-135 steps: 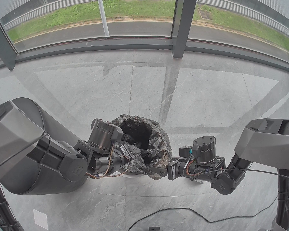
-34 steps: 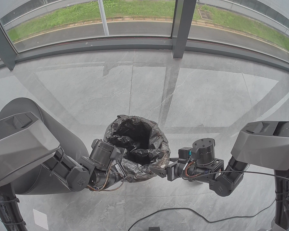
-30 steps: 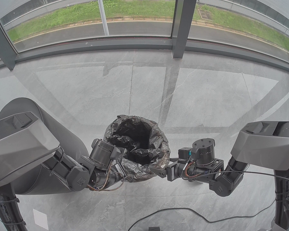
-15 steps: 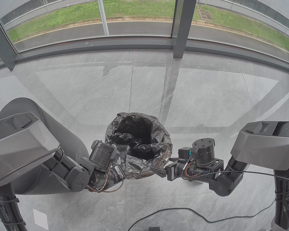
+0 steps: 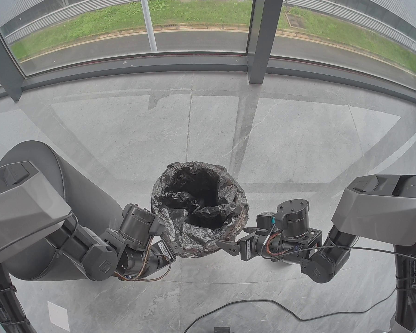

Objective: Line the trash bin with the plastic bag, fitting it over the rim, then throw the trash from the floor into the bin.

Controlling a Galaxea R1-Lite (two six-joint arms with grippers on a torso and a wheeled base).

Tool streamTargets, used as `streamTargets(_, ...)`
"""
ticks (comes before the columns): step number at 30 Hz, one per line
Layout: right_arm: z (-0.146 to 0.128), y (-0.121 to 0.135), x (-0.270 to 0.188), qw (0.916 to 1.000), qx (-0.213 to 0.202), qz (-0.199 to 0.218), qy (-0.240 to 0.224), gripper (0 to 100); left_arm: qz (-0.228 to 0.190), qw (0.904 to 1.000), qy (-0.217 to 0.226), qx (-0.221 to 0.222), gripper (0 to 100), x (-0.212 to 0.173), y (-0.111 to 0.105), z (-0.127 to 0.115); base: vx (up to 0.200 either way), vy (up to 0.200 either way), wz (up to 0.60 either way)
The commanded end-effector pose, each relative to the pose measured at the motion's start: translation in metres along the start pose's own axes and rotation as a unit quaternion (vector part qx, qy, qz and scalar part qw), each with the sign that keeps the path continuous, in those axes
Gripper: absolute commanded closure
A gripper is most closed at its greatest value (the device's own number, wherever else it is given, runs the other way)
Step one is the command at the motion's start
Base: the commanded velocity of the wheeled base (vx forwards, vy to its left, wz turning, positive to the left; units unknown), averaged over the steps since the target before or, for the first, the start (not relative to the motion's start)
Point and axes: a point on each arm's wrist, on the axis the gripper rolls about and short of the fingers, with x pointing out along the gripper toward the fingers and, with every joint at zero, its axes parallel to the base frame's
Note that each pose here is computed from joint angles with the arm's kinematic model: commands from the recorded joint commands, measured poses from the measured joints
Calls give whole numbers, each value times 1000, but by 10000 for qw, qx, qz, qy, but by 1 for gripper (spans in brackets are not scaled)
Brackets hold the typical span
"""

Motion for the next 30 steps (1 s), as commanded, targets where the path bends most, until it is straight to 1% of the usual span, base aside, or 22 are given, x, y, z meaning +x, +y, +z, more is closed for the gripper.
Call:
streamTargets(1,0,0,0,10000,-2,4,0,0,-275,9995,-161,-20,0,-20,-7,6,0,0,0)
streamTargets(2,-1,0,0,10000,0,3,8,0,-411,9989,-207,-22,0,-26,-11,8,0,0,0)
streamTargets(3,-1,0,0,10000,1,1,15,0,-677,9974,-251,-33,0,-37,-18,14,0,0,0)
streamTargets(6,-4,-1,2,10000,9,-7,51,0,-1178,9927,-250,-33,0,-56,-29,22,0,0,0)
streamTargets(8,-5,-1,3,10000,13,-11,66,0,-1330,9903,-386,52,0,-61,-35,30,0,0,0)
streamTargets(9,-5,-1,3,10000,13,-18,64,0,-1332,9903,-398,69,0,-61,-35,31,0,0,0)
streamTargets(10,-4,-1,2,10000,11,-9,59,0,-1336,9894,-530,181,0,-59,-37,40,0,0,0)
streamTargets(11,-4,-1,2,10000,11,-9,59,0,-1314,9894,-574,208,0,-56,-37,43,0,0,0)
streamTargets(12,-4,-1,2,10000,11,-9,59,0,-1314,9894,-574,208,0,-56,-37,43,0,0,0)
streamTargets(13,-5,-1,3,10000,13,-11,66,0,-1335,9878,-781,160,0,-47,-43,60,0,0,0)
streamTargets(14,-5,-1,3,10000,13,-18,64,0,-1359,9873,-811,144,0,-45,-46,65,0,0,0)
streamTargets(16,-5,-2,3,10000,14,-20,72,0,-1398,9869,-798,133,0,-37,-51,69,0,0,0)
streamTargets(18,-6,-2,3,10000,8,-21,79,0,-1423,9873,-695,149,0,-27,-54,69,0,0,0)
streamTargets(21,-5,-2,3,10000,7,-27,70,0,-1556,9859,-595,134,0,-22,-60,71,0,0,0)
streamTargets(23,-6,-2,3,10000,8,-44,74,0,-1613,9850,-596,141,0,-22,-63,71,0,0,0)
streamTargets(26,-8,-2,5,9999,3,-66,100,0,-1737,9822,-695,143,0,-21,-73,79,0,0,0)
streamTargets(29,-8,-2,5,9999,2,-65,93,0,-1766,9815,-719,143,0,-18,-76,81,0,0,0)
streamTargets(30,-9,-3,6,9999,11,-66,100,0,-1754,9816,-735,139,0,-12,-77,83,0,0,0)
